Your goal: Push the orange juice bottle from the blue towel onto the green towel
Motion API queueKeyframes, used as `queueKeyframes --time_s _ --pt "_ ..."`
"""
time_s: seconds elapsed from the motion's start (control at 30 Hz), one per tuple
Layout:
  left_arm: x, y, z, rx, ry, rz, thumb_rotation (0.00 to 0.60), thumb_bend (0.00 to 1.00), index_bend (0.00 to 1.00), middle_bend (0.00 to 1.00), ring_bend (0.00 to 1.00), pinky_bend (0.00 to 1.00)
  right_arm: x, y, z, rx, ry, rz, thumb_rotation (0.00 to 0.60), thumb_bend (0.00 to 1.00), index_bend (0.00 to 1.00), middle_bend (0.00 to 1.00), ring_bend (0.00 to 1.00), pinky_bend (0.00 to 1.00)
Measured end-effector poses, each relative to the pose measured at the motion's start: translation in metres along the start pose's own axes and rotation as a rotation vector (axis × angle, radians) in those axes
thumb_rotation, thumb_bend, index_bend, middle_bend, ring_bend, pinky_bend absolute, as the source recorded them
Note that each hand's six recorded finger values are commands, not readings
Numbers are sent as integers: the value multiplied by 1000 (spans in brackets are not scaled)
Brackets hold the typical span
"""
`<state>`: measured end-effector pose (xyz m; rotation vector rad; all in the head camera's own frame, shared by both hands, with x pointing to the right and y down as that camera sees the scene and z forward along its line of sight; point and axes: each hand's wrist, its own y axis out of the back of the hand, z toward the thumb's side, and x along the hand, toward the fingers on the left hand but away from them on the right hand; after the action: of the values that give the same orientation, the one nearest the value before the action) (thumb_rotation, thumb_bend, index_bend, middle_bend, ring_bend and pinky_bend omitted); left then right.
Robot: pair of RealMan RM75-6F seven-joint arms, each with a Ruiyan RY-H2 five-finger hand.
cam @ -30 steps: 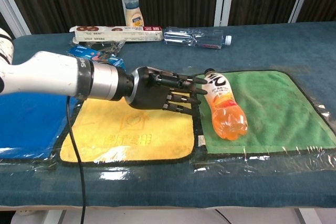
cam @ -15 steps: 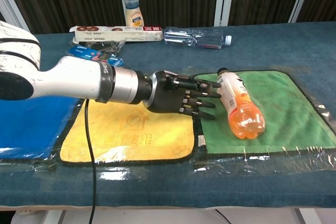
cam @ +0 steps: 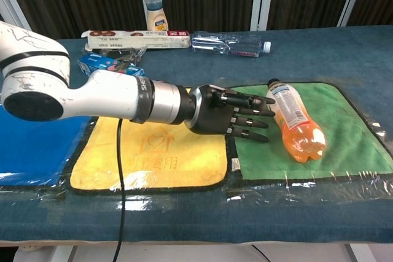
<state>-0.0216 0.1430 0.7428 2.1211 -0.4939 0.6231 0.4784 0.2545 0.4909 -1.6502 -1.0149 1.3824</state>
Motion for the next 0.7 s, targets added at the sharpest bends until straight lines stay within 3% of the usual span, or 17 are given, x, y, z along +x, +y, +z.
queueKeyframes --time_s 0.13,0.33,0.53,0.7 --pt "0 1 1 33 -4 -2 600 590 0 0 0 148 1 0 -1 3 -3 -1 600 226 0 0 0 0" --pt "-11 13 9 160 -28 23 600 591 0 0 0 140 0 -3 1 12 1 5 600 226 0 0 0 0" --pt "-45 31 20 356 -51 69 600 574 0 0 0 140 0 -6 5 27 7 12 600 227 0 0 0 0" --pt "-85 49 18 599 -56 134 600 560 0 0 0 140 -3 -11 8 50 11 25 600 227 0 0 0 0"
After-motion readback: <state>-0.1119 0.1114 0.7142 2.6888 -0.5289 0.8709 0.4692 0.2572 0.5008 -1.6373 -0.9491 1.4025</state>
